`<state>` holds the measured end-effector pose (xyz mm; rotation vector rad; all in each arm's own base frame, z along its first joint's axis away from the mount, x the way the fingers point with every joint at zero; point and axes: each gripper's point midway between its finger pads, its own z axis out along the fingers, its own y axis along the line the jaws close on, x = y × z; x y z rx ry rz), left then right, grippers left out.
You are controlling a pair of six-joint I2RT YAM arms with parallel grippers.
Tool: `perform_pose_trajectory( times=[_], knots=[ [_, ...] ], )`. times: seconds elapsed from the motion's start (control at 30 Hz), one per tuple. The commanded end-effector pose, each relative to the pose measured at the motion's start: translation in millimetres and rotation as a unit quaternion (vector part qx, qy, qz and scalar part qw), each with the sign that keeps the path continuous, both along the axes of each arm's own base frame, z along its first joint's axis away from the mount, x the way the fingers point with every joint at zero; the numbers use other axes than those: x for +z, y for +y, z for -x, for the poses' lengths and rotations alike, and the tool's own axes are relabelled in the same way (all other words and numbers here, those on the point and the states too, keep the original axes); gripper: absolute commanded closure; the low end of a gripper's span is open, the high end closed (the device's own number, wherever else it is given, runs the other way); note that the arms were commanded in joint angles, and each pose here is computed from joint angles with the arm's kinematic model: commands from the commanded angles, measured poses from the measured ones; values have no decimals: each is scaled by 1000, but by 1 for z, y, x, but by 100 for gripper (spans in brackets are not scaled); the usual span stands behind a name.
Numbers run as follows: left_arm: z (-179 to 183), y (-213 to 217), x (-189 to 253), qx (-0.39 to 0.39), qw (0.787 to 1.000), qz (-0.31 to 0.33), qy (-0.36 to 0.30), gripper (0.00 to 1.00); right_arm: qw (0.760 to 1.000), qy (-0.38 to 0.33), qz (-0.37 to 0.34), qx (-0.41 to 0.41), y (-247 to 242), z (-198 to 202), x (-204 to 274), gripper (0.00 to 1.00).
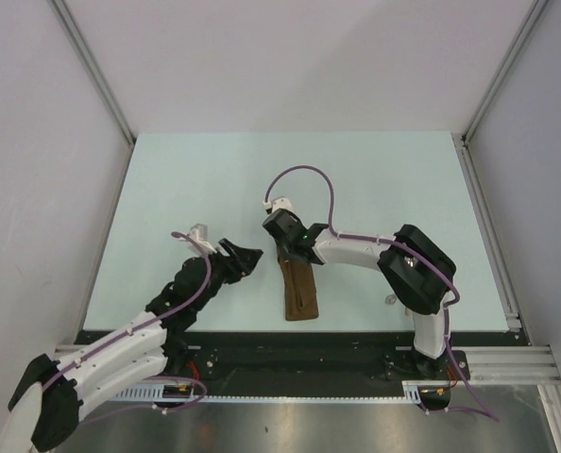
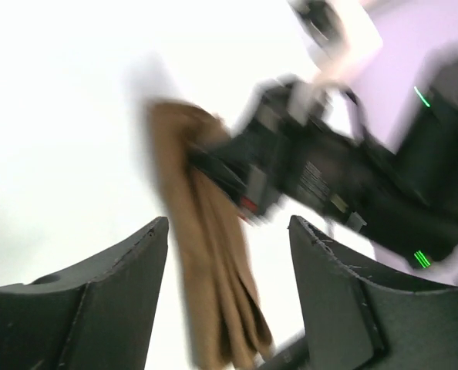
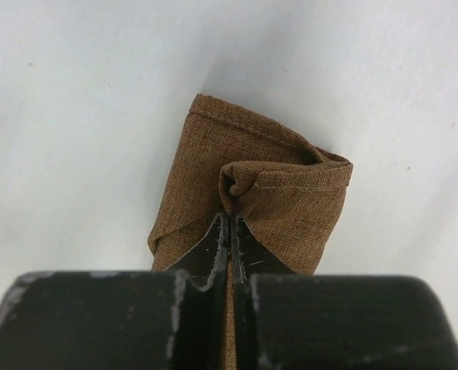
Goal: Fold the napkin into a case and place the utensils inside
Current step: Fold the 2/3-rectangle-folded napkin at the center of the board.
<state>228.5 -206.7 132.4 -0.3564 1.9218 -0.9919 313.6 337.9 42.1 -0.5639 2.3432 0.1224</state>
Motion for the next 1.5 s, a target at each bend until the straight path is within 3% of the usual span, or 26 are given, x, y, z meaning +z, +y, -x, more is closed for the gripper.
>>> perform_pose_trajectory(
  times=[0.0,0.07,0.13,0.27,0.47,0.6,0.73,0.9,1.03,1.17,1.3,1.47],
  knots=[
    [-19,38,-27,65,995,-66,49,34,998,-30,-43,-29,13,-13,29,100],
    [-33,41,-25,72,995,-45,53,35,997,-40,-60,-37,16,-14,34,100],
    [-42,32,-26,52,997,-33,55,43,996,-41,-71,-46,18,-10,32,100],
    [-64,23,-30,13,996,-51,67,54,990,-44,-125,-46,31,-9,34,100],
    [-71,7,-38,-36,996,-43,72,65,986,-69,-149,-33,31,-8,32,88],
    [-71,-2,-46,-60,994,-39,82,65,987,-93,-133,-14,27,-7,32,82],
    [-74,-14,-44,-99,991,-46,73,65,987,-107,-116,-4,23,-7,35,82],
    [-78,-14,-64,-107,985,-76,108,61,989,-122,-86,2,22,-8,38,80],
    [-78,-14,-80,-102,983,-76,131,61,990,-125,-62,-3,21,-10,33,100],
    [-77,-13,-91,-86,983,-67,150,74,988,-140,-58,-4,19,-9,40,100],
    [-64,-12,-100,-63,983,-55,161,78,988,-142,-60,5,19,-9,44,100],
    [-50,-40,-122,-91,974,-43,202,81,989,-137,-61,13,19,-9,41,100]
  ],
)
